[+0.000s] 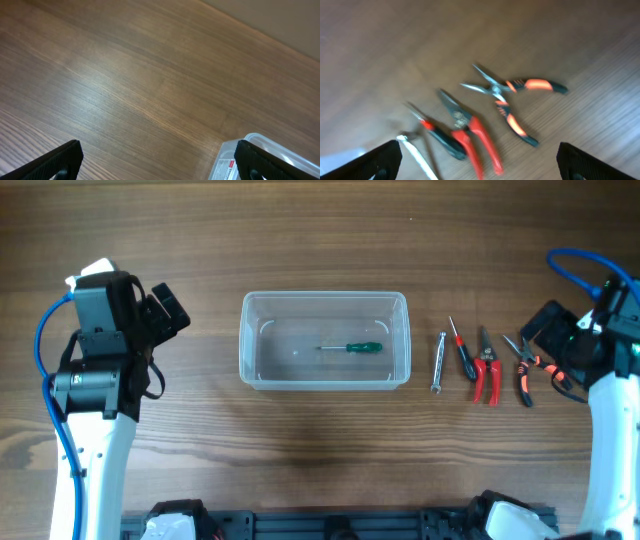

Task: Pack container
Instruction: 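Grasp the orange-black pliers with the right gripper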

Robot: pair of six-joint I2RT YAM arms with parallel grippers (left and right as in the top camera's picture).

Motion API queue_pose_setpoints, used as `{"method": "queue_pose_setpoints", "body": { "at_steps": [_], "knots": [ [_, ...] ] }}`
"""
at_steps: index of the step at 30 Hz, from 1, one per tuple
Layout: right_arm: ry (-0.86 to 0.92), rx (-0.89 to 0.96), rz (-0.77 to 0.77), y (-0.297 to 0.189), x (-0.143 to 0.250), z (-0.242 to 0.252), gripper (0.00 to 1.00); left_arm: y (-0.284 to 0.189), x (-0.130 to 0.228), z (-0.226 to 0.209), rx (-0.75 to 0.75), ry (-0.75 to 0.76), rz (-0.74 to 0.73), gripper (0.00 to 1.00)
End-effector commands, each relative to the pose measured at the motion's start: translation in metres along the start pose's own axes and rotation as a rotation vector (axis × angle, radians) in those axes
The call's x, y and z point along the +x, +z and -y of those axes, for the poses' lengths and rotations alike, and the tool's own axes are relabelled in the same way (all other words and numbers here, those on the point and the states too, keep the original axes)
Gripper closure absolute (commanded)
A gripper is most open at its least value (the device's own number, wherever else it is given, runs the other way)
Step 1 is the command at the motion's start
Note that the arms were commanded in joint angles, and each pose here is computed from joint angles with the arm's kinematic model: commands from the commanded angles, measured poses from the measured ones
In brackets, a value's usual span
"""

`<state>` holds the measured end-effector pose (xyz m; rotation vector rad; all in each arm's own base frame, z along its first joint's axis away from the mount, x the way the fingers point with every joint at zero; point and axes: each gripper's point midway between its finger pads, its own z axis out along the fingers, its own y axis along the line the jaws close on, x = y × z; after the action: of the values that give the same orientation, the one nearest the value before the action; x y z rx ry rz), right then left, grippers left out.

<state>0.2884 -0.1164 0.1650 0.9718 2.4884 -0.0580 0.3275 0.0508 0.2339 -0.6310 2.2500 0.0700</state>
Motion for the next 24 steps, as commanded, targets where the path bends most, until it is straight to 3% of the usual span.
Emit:
{"method": "queue_pose_setpoints", "body": {
  "at_steps": [1,7,12,24],
  "knots": [
    [-0.069,0.163,-0.082,0.027,0.009,0.026,0.04,-0.001,-0.004,0.000,0.001,-0.014,0.007,0.00],
    [-0.199,0.160,-0.276,0.076,0.035,0.024,0.20,-0.001,-0.004,0.000,0.000,-0.014,0.007,0.00],
    [-0.203,0.182,-0.390,0.102,0.055,0.029,0.22,-0.001,-0.004,0.000,0.000,-0.014,0.007,0.00],
    [-0.184,0.183,-0.550,0.155,0.090,0.031,0.55,-0.001,-0.004,0.000,0.000,-0.014,0.007,0.00]
  ]
}}
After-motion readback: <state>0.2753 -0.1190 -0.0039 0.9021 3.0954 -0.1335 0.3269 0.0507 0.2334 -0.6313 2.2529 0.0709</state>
